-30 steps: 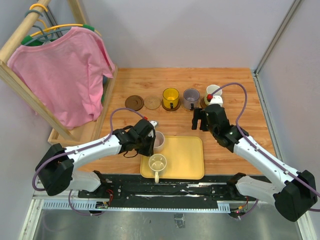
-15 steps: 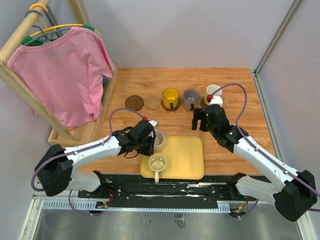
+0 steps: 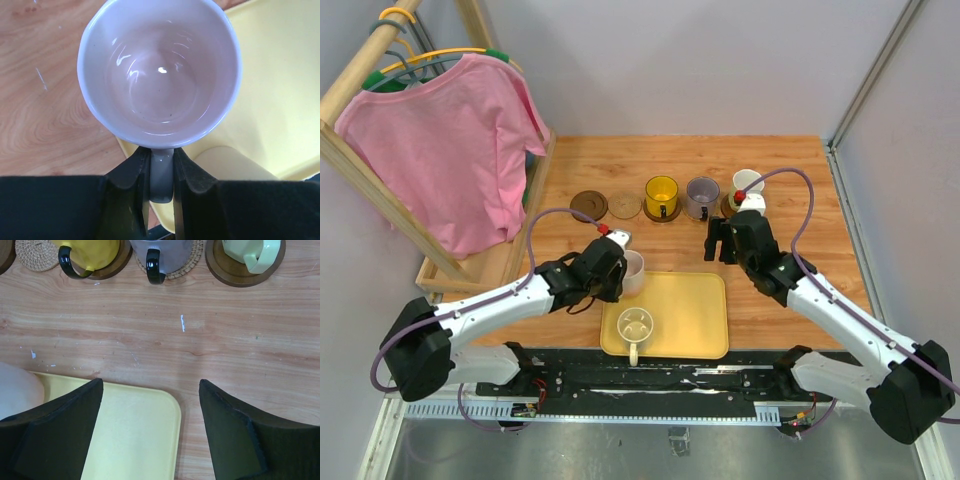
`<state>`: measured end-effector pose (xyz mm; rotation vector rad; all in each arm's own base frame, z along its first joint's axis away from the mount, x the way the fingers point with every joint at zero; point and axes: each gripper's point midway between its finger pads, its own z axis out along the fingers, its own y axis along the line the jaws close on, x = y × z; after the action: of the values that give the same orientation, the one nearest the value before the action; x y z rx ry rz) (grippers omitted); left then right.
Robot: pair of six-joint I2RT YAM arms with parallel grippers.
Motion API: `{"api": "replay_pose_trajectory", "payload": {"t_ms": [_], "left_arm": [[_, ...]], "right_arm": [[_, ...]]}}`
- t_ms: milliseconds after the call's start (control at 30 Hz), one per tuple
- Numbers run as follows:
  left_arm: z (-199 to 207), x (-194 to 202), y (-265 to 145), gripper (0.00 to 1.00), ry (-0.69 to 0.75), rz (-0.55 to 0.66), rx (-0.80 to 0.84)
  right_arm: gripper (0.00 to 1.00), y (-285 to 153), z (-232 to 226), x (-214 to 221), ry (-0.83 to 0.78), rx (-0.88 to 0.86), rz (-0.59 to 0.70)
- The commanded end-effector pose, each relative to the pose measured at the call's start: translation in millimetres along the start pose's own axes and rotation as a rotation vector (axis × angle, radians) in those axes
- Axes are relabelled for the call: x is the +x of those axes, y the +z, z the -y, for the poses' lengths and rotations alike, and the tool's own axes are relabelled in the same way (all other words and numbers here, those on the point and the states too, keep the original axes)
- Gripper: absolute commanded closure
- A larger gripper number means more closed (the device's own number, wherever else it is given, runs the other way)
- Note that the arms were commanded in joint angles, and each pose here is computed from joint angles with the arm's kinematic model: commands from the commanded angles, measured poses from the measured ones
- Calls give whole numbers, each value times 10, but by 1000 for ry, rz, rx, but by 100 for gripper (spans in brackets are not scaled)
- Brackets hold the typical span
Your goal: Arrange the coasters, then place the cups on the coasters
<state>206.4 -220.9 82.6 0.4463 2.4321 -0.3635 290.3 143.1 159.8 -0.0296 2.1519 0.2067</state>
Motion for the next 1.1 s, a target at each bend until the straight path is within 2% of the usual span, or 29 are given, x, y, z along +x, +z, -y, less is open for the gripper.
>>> {"api": "replay_pose_trajectory", "payload": {"t_ms": [0, 267, 733, 1067], "left_arm": [[122, -622, -92, 99, 13, 207, 4], [126, -788, -148, 99, 9, 285, 5], [-85, -1415, -306, 100, 53, 566, -142], [-540, -1765, -12, 99, 26, 579, -210]], "right_arm": [[22, -16, 80, -25, 23, 20, 24], [22, -16, 115, -3, 21, 33, 28], [25, 42, 98, 45, 20, 28, 19], [25, 28, 181, 6, 11, 71, 38]]}}
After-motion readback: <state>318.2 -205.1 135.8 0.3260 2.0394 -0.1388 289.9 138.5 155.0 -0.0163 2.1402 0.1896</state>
